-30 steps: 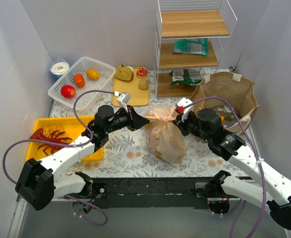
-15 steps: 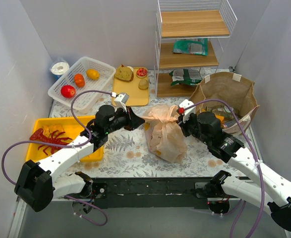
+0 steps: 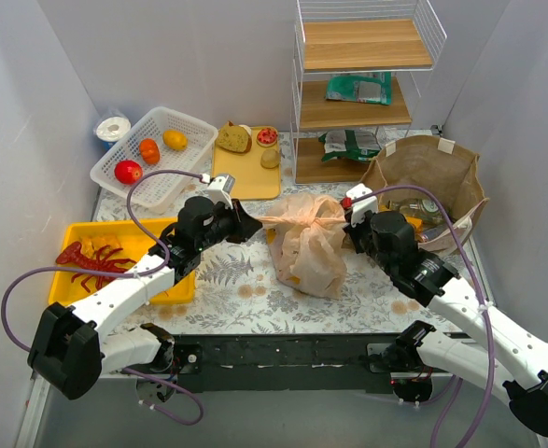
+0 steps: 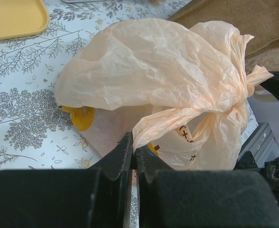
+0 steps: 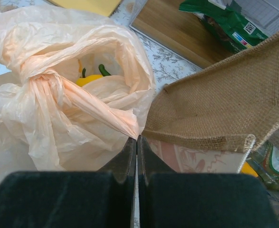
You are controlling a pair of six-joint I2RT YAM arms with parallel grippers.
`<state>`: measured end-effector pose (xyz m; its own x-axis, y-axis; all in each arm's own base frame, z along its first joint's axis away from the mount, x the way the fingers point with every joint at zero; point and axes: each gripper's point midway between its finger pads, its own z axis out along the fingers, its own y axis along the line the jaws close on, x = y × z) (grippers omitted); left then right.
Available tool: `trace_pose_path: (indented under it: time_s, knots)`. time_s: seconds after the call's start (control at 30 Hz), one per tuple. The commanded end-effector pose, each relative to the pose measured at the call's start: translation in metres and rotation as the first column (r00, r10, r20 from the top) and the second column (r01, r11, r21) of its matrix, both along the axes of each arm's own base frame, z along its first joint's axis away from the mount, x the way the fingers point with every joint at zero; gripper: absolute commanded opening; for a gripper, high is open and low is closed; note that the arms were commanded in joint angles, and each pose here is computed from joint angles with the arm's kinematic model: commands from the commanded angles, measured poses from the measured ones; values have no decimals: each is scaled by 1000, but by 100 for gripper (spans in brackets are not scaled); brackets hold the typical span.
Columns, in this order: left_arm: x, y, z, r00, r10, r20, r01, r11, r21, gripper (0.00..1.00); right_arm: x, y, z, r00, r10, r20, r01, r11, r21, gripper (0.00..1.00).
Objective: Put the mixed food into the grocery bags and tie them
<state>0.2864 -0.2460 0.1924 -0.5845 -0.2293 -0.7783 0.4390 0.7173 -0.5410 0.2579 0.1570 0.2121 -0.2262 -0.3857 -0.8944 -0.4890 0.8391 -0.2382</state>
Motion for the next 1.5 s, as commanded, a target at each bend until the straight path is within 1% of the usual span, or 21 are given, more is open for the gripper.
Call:
trace_pose_path:
  time_s: [0.0, 0.03, 0.23, 0.37, 0.57, 0.6, 0.67, 0.7, 0.73, 0.77, 0.8, 0.83, 0.87, 0.93, 0.97, 1.1, 1.13, 1.23, 1.27, 1.37, 1.47]
  knots:
    - [22, 32, 18, 985, 159, 74, -162, 986, 43, 0, 18, -49, 11, 961, -263, 91, 267, 963, -44, 1]
    - [20, 36, 14, 984, 171, 56, -175, 983, 62, 0, 19, -51, 11, 954, -285, 96, 289, 957, -35, 1]
    - [20, 44, 17, 979, 198, 46, -200, 978, 58, 0, 25, -61, 6, 925, -366, 103, 372, 927, -46, 1]
    - [19, 56, 26, 970, 236, 51, -237, 971, 25, 0, 29, -64, -3, 913, -399, 86, 405, 912, -66, 1]
    - [17, 78, 34, 959, 280, 40, -280, 960, 4, 0, 34, -58, -25, 923, -384, 33, 386, 918, -87, 1]
    - [15, 77, 31, 962, 270, 34, -270, 963, 6, 0, 34, -48, -25, 939, -344, 23, 345, 937, -59, 1]
    - [4, 61, 31, 987, 157, 36, -157, 987, -18, 0, 33, -36, -23, 959, -284, 5, 284, 958, -30, 1]
    - [-1, 54, 28, 994, 105, 35, -105, 994, -19, 0, 29, -14, -17, 987, -159, -9, 159, 987, 4, 1]
    - [-12, 41, 29, 999, 3, 32, -2, 999, -32, 0, 27, -2, -11, 996, -92, -11, 92, 995, 25, 1]
    - [-14, 39, 27, 998, -36, 47, 36, 999, -9, 0, 15, 22, -8, 997, 60, -38, -57, 996, 68, 1]
    - [-16, 36, 23, 998, -63, 29, 63, 998, 5, 0, 10, 34, 5, 988, 152, -13, -151, 986, 72, 1]
    - [-18, 35, 23, 996, -87, 31, 87, 996, 13, 0, -1, 43, 6, 973, 229, -32, -226, 971, 82, 8]
    - [-18, 35, 22, 993, -108, 48, 106, 994, 42, 0, -12, 55, 10, 947, 318, -47, -311, 944, 110, 28]
    - [-17, 36, 23, 991, -119, 54, 115, 991, 67, 0, -21, 62, 25, 926, 375, -36, -368, 920, 136, 44]
    - [-15, 38, 23, 992, -111, 62, 106, 991, 81, 0, -27, 65, 28, 913, 405, -42, -395, 907, 146, 60]
    - [-12, 45, 25, 993, -74, 95, 64, 992, 104, 0, -33, 68, 44, 914, 399, -69, -377, 900, 218, 66]
    - [-15, 47, 20, 993, -72, 91, 63, 993, 105, 0, -32, 69, 52, 925, 369, -86, -336, 904, 265, 67]
    - [-18, 46, 19, 994, -73, 86, 65, 994, 92, 0, -23, 64, 55, 950, 272, -156, -211, 923, 321, 68]
    - [-19, 47, 17, 994, -74, 82, 66, 993, 93, 0, -14, 59, 51, 959, 186, -215, -100, 927, 360, 69]
    - [-21, 47, 16, 994, -72, 77, 65, 994, 85, 0, -7, 61, 48, 947, 130, -293, 12, 899, 438, 69]
    - [-21, 47, 17, 995, -71, 75, 65, 995, 80, 0, -2, 65, 45, 951, 119, -284, 38, 870, 491, 69]
